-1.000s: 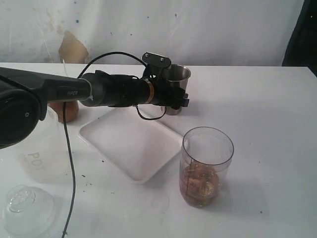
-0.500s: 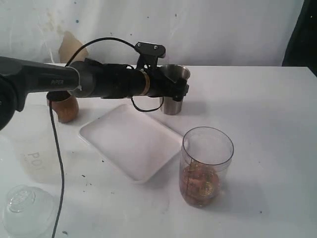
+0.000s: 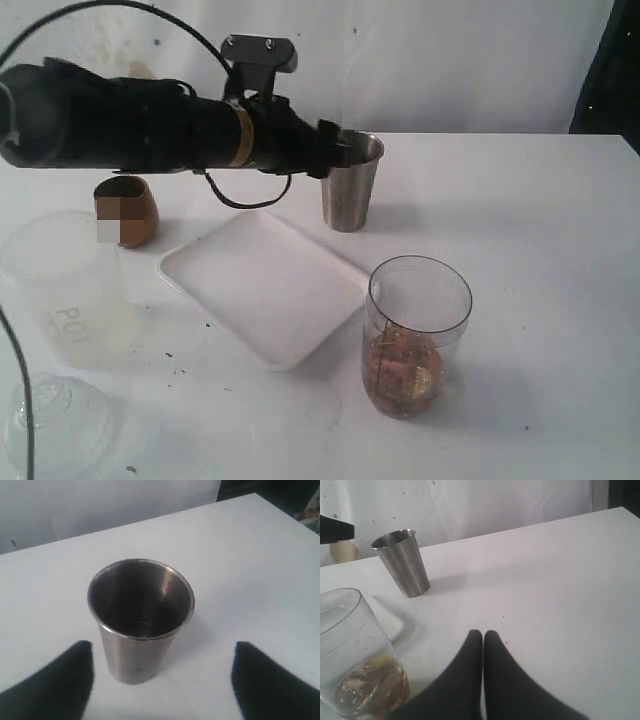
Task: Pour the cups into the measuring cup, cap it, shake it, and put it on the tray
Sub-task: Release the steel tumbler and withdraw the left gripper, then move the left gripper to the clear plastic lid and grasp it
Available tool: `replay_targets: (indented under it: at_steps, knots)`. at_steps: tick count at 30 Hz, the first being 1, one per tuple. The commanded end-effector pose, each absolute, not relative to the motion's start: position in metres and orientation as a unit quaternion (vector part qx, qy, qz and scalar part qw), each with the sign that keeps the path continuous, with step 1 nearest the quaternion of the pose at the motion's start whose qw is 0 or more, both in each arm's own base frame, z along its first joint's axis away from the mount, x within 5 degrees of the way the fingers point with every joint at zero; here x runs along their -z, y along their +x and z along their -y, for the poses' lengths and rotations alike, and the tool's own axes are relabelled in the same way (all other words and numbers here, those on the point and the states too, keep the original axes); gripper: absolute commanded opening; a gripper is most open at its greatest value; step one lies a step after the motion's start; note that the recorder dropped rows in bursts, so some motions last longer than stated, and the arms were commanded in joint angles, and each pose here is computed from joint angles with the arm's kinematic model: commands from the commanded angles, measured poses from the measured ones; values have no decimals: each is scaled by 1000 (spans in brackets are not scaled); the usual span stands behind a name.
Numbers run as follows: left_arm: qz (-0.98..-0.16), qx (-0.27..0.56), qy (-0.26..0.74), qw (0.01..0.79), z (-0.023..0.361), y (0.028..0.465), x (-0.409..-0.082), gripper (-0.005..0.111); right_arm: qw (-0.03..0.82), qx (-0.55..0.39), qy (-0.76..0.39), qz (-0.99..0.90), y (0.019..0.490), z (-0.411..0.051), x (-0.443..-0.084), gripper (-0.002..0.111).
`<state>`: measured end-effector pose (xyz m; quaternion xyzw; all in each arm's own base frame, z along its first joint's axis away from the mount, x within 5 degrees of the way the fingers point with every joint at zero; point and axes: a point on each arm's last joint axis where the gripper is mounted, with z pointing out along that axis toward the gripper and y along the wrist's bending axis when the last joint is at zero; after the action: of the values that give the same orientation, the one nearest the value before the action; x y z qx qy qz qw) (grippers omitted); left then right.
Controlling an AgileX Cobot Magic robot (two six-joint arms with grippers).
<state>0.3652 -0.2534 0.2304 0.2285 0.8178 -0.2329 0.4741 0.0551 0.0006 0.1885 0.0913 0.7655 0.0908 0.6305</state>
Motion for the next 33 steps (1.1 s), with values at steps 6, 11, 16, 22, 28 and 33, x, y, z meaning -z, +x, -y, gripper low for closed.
replay_targets:
  at_steps: [6,11,16,22,28,33]
  knots:
    - [-802,185,168,543,191,297,-315,0,636,-91,87,-761,55,-1,-189,0]
    - [-835,44,109,537,147,278,-334,0,636,-91,87,-761,55,-1,-189,0]
    - [-917,-36,217,332,129,266,-332,0,637,-91,87,-761,55,-1,-190,0]
    - [-951,30,265,157,118,238,-336,0,637,-91,87,-761,55,-1,-190,0]
    - [-962,25,236,134,100,204,-319,13,636,-91,87,-762,55,-1,-189,0]
    - [-972,7,230,51,90,183,-272,68,636,-91,87,-761,55,-1,-190,0]
